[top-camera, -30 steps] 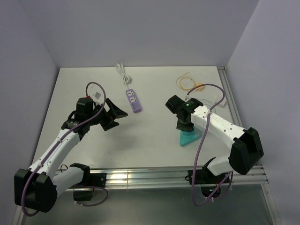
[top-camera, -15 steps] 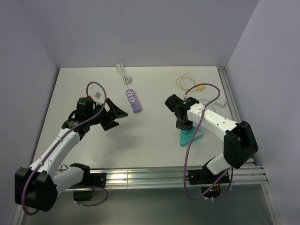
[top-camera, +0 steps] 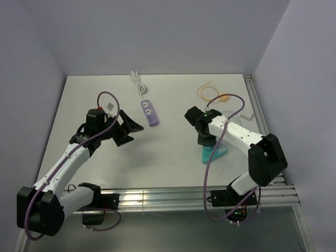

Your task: Insert the plug

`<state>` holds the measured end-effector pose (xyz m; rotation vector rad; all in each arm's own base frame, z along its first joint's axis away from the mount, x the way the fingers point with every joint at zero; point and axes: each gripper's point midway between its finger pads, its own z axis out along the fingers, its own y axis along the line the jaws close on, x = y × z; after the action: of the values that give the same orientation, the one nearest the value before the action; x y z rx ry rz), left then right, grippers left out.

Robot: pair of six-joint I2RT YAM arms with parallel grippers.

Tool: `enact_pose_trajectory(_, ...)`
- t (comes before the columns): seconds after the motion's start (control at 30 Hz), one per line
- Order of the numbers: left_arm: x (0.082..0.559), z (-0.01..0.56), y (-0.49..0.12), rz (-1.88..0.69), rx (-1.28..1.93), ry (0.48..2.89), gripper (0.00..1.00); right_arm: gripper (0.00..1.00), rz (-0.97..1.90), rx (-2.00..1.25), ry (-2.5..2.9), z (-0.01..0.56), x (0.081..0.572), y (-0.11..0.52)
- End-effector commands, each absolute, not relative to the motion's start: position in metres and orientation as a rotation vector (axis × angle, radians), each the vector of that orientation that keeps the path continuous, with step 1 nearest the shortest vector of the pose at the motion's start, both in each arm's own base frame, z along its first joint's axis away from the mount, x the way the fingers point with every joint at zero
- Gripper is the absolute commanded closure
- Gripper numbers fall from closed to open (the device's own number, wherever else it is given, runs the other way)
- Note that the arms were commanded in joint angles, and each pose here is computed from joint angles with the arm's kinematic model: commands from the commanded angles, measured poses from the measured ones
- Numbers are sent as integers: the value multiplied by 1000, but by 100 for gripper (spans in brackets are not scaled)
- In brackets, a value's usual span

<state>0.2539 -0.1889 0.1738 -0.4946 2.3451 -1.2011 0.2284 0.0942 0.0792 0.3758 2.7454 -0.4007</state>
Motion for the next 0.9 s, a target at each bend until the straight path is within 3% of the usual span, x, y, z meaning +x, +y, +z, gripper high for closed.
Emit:
enact_pose_trajectory(0.0,259,190,-194,-1240,-428,2289,0,100,-446,368,2718,79,231,85)
enact_pose_trajectory(0.87,252,195,-197,-1283,-390,2287,1,100,-314,337,2854,42,235,111)
